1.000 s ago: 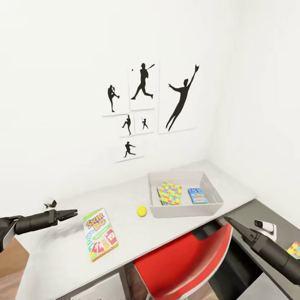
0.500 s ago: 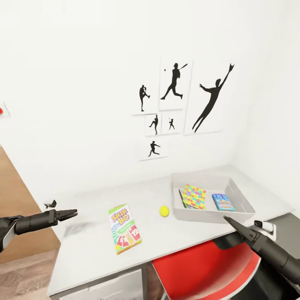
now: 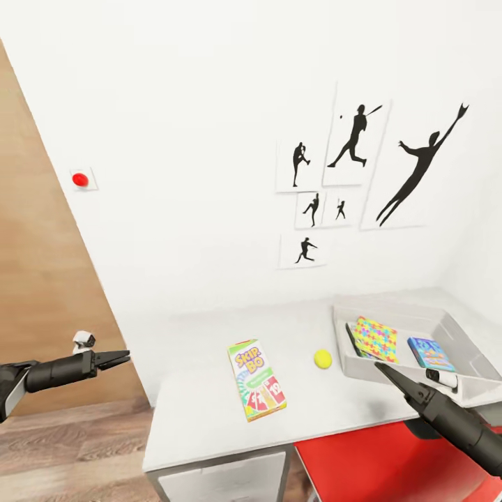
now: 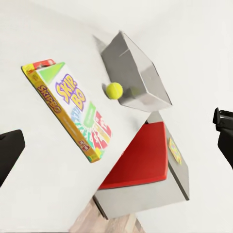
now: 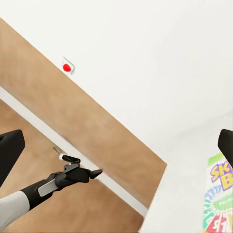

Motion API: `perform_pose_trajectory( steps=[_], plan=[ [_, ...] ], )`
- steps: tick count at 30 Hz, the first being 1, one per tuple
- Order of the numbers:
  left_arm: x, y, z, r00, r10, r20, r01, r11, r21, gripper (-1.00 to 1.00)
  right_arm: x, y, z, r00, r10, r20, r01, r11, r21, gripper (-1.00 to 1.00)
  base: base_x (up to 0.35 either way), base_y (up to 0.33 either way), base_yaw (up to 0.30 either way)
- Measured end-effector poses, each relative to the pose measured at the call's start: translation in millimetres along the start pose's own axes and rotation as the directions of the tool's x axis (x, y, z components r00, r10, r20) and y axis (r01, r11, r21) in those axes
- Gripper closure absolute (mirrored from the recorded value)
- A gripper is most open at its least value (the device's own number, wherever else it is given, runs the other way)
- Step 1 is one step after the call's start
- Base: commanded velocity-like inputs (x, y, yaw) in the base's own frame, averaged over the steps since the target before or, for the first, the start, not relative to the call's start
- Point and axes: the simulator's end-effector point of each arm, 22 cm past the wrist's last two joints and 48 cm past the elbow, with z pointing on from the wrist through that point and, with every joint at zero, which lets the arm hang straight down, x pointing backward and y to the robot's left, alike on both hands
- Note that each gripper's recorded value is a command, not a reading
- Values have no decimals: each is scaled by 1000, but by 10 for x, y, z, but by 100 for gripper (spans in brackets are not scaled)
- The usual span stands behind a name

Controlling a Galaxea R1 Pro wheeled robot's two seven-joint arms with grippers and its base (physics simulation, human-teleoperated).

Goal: Put all the toys in the child's room - the three board games (two on the bed and one on the table), the two jigsaw puzzles on the table, and the tennis ball on the table - inside the toy box on the table in the child's room.

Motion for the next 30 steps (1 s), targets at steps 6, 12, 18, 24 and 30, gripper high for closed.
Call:
perform_pose_trajectory(
  steps=[6,12,18,24,30],
  plan=[
    [2,-1,6,1000,0,0,0,1000,1,-100,-1,1,-1,1000,0,1,0,1000,0,-100,0,201,28],
    [2,-1,6,1000,0,0,0,1000,1,-100,2,-9,3,1000,0,0,0,1000,5,-100,0,46,3],
    [2,-1,7,1000,-1,0,1,1000,1,-100,0,-21,2,1000,0,1,0,1000,10,-100,0,7,1],
    [2,-2,9,1000,-1,0,1,1000,1,-100,1,-28,2,1000,1,1,-1,1000,14,-100,0,1,0],
    [4,-1,9,1000,0,-1,0,1000,1,-100,0,-30,1,1000,0,1,0,1000,15,-100,0,111,0]
  ],
)
